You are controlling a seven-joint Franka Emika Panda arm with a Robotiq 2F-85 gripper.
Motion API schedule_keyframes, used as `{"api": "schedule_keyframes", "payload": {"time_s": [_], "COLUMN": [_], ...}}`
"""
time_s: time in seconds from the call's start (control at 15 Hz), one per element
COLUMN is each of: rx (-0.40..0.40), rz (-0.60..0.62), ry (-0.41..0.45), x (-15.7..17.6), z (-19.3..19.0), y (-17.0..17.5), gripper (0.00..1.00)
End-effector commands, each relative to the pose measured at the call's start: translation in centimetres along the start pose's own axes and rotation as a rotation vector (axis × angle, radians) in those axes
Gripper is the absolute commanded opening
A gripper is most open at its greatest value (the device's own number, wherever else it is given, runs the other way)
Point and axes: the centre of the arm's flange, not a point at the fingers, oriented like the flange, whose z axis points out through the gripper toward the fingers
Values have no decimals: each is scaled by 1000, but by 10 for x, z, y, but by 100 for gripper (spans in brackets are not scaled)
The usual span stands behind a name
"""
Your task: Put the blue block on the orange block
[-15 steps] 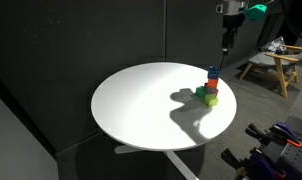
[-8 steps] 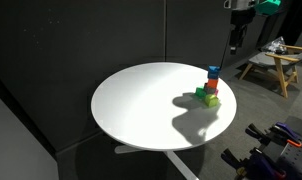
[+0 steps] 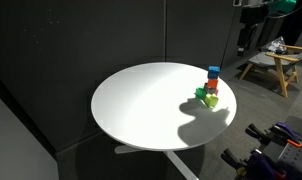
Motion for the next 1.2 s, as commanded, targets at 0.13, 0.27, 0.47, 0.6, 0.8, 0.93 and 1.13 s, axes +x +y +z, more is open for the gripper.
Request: {"api": "schedule_keyframes", "payload": {"time_s": [0.13, 0.27, 0.47, 0.6, 0.8, 0.93, 1.13], "rx": [15, 13, 5, 1, 1, 9, 17], "rz": [5, 12, 29, 49, 103, 143, 183], "ry": [74, 94, 120, 137, 138, 122, 71], "x": [-35, -42, -51, -55, -59, -60, -60], "z": [-6, -7, -9, -11, -11, -10, -6], "y": [-16, -19, -21, -22, -23, -24, -25], "gripper": [100, 100, 100, 100, 100, 100, 100]}}
